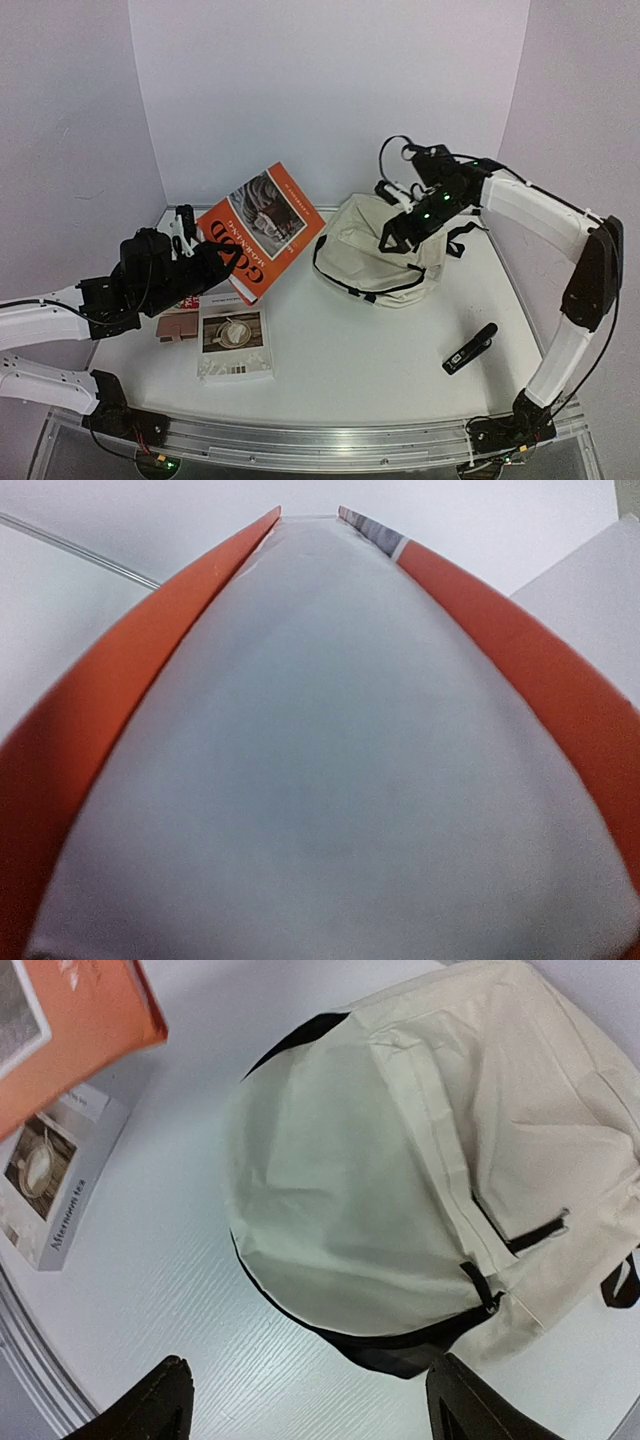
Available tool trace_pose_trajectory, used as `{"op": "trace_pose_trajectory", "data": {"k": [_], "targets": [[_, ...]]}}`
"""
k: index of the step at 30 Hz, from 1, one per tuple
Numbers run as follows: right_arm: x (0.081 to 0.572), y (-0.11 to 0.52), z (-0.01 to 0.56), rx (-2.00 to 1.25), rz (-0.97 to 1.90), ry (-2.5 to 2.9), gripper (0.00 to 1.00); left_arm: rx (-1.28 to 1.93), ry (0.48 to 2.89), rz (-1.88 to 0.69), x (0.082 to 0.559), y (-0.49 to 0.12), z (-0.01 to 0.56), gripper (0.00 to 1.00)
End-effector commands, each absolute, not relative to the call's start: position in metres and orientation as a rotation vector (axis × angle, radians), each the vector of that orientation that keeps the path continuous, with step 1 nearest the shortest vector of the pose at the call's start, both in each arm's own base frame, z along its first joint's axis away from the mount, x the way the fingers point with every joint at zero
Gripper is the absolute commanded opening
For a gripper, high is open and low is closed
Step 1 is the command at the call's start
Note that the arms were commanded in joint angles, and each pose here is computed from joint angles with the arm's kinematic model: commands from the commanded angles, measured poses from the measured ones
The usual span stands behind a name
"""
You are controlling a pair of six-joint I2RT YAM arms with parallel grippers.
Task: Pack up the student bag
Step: Place the book in the student bag.
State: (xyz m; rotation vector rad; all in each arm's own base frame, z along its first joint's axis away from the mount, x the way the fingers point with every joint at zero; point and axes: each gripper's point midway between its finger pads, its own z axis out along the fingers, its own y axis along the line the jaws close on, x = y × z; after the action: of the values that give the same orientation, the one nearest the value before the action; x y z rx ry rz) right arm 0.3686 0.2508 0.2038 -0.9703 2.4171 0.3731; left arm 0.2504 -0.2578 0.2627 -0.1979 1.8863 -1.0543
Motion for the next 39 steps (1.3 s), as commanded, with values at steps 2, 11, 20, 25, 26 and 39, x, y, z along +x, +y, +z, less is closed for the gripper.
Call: {"op": "trace_pose_trajectory", "data": {"k": [2,11,20,25,26,39], "targets": [[0.380,0.288,0.160,-1.187,0.120,2.350,0.78,-0.376,1.830,-0.991,0.254,-0.222,0.269,0.00],[0.402,0.324,0.095,-1.298,-0.056,2.372,0.79,-0.444,1.817,-1.005,0.246,-0.204,0.259,0.00],[0.412,0.312,0.103,-1.258,-0.169,2.357,0.58,-0.442,1.809,-1.004,0.243,-0.199,0.257,0.00],[0.417,0.311,0.130,-1.215,-0.177,2.310,0.46,-0.433,1.810,-0.999,0.244,-0.200,0.257,0.00],[0.419,0.309,0.131,-1.217,-0.194,2.306,0.43,-0.433,1.808,-1.000,0.244,-0.200,0.257,0.00],[0.435,0.301,0.160,-1.138,-0.182,2.282,0.07,-0.451,1.814,-1.002,0.240,-0.195,0.251,0.00]]}}
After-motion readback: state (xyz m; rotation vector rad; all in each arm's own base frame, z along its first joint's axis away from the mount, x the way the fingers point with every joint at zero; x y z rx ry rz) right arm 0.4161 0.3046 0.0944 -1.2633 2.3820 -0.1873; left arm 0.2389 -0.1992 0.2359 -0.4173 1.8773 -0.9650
